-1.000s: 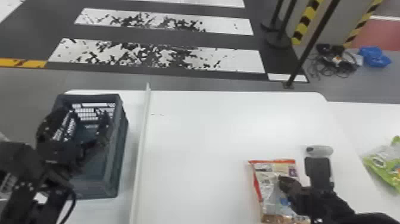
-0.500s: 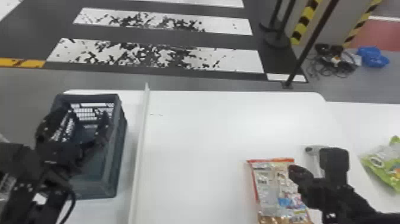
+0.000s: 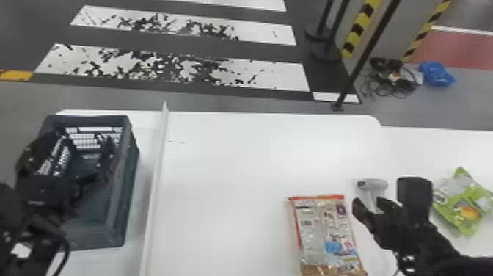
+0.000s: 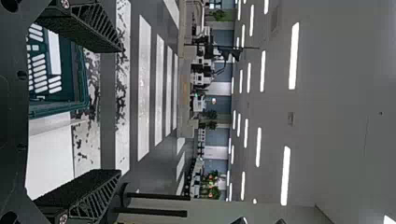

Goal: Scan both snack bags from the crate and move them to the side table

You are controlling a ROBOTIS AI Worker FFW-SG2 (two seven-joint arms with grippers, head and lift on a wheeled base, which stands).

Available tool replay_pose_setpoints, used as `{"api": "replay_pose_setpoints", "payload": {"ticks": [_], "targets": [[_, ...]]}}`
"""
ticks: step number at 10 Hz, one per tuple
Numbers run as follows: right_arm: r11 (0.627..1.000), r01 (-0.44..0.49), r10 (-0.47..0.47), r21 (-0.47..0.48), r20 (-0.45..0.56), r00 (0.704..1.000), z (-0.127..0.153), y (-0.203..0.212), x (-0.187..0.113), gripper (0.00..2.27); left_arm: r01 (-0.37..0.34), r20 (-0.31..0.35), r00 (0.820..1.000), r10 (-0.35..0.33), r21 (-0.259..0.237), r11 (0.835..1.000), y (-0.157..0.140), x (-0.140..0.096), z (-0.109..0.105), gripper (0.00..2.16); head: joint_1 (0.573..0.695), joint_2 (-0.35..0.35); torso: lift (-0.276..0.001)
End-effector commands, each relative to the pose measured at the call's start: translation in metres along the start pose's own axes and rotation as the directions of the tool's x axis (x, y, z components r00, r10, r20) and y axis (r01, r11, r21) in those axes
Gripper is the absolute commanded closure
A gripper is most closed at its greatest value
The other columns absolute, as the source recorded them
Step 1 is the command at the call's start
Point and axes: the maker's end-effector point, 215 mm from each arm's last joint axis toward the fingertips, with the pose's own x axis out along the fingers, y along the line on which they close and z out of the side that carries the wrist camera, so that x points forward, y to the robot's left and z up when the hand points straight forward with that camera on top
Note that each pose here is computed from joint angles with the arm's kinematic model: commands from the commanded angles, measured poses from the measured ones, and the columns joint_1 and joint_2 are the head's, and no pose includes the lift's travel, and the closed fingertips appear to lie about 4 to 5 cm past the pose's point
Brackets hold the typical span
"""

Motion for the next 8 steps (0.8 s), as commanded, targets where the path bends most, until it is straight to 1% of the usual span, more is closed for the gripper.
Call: {"api": "replay_pose_setpoints", "payload": {"ticks": [1,2,4,6,8], "targets": [[0.999,0.04,-0.04,-0.001,0.006,0.999,-0.003,-0.025,0.012,0.03,0.001,0.0,1.0,-0.001,0.0,1.0,0.0,0.0,0.0,0.07,0.695,-0.167,-0.029],[0.999,0.049,-0.049,0.007,0.009,0.999,-0.004,-0.037,0.02,0.03,0.001,0.0,1.0,-0.001,0.003,1.0,0.001,0.0,0.0,0.07,0.695,-0.19,-0.029],[0.997,0.002,-0.001,0.072,-0.016,1.0,-0.008,-0.047,0.039,0.04,0.001,0.0,1.0,-0.001,0.004,1.0,0.001,0.0,0.0,0.07,0.695,-0.216,-0.029],[0.994,-0.03,0.034,0.105,-0.037,0.999,-0.015,-0.049,0.054,0.05,0.001,-0.005,1.0,-0.001,0.008,1.0,0.001,-0.002,-0.002,0.07,0.695,-0.232,-0.029],[0.991,-0.054,0.059,0.119,-0.046,0.997,-0.016,-0.053,0.07,0.06,0.0,-0.01,1.0,0.0,0.012,1.0,0.003,-0.003,-0.003,0.07,0.695,-0.236,-0.029]]}}
